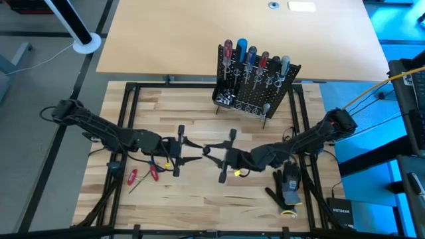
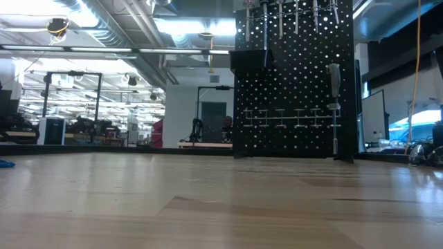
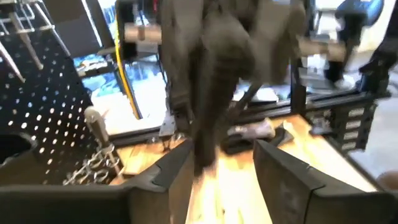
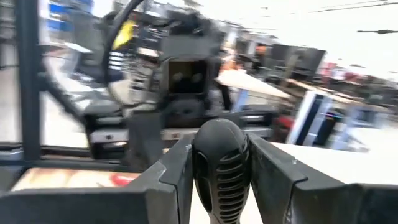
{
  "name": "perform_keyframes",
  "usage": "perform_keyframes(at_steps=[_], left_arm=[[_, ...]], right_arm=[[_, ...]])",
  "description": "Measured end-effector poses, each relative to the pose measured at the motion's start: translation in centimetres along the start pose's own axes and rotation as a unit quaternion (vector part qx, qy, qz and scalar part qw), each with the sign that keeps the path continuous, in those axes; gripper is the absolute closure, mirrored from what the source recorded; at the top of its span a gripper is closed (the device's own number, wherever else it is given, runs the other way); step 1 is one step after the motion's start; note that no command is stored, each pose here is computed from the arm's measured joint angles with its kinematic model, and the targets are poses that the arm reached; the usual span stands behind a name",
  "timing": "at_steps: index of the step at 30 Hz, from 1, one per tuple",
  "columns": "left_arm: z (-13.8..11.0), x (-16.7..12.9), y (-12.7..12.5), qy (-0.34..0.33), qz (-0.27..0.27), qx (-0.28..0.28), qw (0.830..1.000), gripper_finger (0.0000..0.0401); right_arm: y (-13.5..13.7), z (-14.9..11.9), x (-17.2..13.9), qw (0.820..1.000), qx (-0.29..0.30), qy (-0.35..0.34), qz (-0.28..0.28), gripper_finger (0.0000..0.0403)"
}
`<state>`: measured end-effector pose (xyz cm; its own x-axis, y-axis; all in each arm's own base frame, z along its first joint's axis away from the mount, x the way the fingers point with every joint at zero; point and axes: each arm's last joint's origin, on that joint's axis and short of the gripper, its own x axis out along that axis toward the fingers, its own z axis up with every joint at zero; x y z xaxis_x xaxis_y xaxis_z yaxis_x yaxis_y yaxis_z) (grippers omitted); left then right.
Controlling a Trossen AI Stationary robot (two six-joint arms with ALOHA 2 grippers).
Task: Hang tools onto peg board
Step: Hang the black screwdriver on the black pegboard
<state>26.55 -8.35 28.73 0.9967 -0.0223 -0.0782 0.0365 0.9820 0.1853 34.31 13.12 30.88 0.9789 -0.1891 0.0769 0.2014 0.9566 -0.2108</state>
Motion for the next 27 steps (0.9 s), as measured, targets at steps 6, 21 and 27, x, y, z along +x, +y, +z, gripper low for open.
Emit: perform_keyframes(at_steps=[6,21,27], left_arm=[[0.1,-1.6,0.8,0.048,0.051,-0.009,0.998,0.024],[-7.1,-4.0,0.2,0.189,0.072,-0.088,0.975,0.0261],[-8.5,-4.2,0.3,0.172,0.081,-0.107,0.976,0.0263]], right_arm=[[-0.3,1.7,-2.4,0.993,-0.039,0.046,-0.097,0.0278],[-3.0,0.8,-6.2,0.944,-0.032,0.164,-0.286,0.0278],[-4.7,-1.2,-8.7,0.916,0.001,0.164,-0.366,0.0278]])
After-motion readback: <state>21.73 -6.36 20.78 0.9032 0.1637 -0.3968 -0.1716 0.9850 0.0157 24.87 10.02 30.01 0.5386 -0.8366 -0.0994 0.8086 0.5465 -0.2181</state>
